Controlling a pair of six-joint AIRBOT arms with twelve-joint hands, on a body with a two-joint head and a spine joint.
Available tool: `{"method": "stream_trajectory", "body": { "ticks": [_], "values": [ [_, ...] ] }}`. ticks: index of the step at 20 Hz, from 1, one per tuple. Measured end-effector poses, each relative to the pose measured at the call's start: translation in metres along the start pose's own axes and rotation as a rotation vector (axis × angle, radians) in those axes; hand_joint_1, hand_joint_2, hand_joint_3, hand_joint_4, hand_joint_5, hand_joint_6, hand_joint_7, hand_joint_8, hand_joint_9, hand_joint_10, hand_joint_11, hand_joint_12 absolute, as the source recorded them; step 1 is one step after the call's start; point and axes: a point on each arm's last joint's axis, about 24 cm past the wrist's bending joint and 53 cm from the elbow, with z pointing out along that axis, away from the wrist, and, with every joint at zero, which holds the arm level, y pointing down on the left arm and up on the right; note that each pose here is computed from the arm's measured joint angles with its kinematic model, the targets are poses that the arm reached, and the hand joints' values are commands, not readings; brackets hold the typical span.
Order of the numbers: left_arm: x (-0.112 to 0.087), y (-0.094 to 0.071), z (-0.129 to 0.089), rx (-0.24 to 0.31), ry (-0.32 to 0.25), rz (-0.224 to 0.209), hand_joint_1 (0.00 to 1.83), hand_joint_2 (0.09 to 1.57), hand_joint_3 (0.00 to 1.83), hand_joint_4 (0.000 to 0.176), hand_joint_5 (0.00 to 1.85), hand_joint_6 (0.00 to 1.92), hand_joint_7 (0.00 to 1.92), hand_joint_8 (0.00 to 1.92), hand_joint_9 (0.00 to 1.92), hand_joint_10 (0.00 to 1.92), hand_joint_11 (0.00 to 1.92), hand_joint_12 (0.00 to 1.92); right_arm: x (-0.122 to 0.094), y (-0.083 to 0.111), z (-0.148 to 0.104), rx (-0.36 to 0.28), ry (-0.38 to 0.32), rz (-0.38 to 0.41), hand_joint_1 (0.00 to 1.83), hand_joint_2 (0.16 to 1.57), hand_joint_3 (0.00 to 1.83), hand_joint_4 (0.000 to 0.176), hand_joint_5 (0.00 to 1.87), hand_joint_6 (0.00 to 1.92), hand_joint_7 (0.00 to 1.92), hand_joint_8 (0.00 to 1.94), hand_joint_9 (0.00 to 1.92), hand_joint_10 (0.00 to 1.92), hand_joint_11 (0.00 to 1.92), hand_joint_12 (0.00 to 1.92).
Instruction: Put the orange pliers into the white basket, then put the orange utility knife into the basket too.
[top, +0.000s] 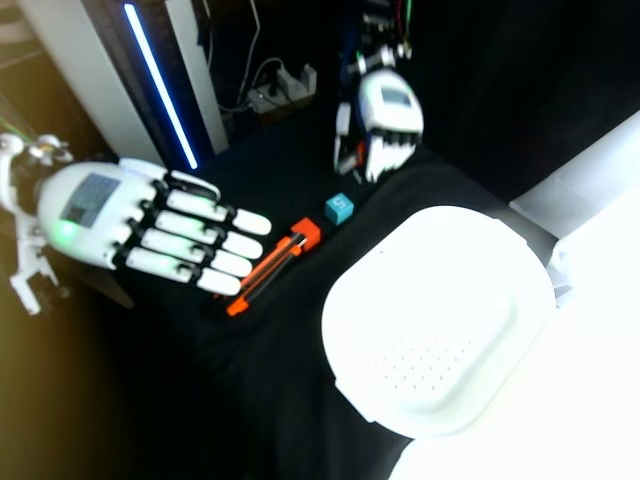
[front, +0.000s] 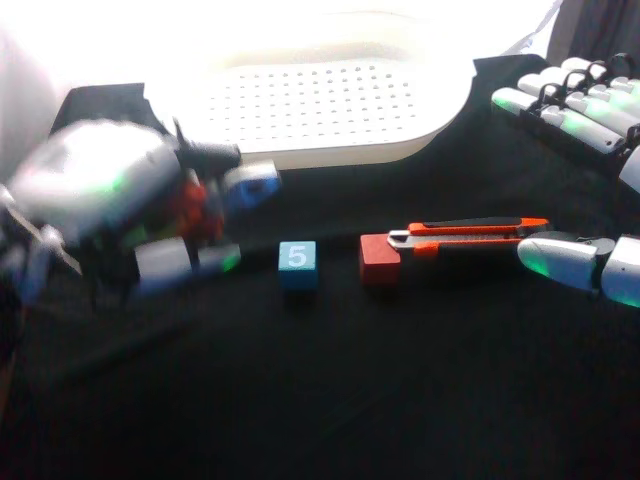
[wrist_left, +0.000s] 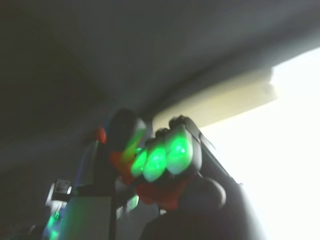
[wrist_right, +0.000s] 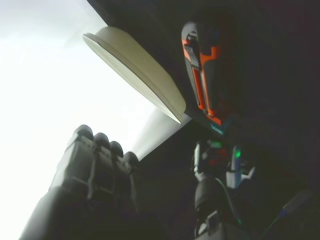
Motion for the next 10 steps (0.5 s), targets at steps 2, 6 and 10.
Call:
{"method": "stream_trajectory", "body": {
  "ticks": [2,6,10],
  "values": [
    [-0.034,-0.004,0.021,0.025,-0.081,0.021,1.46,1.21,0.0,0.0,1.06,1.92,1.38,1.92,1.57,1.92,1.65,1.92,0.0,0.001,0.0,-0.002,0.001,-0.001,0.29,1.23,0.0,0.032,0.0,0.0,0.0,0.0,0.0,0.0,0.0,0.0],
    [-0.053,-0.011,0.087,0.038,-0.097,0.0,1.41,1.23,0.0,0.0,0.99,1.92,1.27,1.92,1.45,1.92,1.55,1.92,0.004,-0.002,0.002,0.003,0.005,0.002,0.26,1.24,0.0,0.033,0.0,0.0,0.0,0.0,0.0,0.0,0.0,0.0],
    [-0.036,-0.009,0.143,-0.008,-0.001,-0.015,1.25,1.28,0.02,0.0,0.99,1.92,1.27,1.92,1.44,1.92,1.56,1.92,0.01,-0.003,0.003,0.0,0.027,-0.008,0.24,1.24,0.0,0.04,0.0,0.0,0.0,0.0,0.0,0.0,0.0,0.0]
  ]
}}
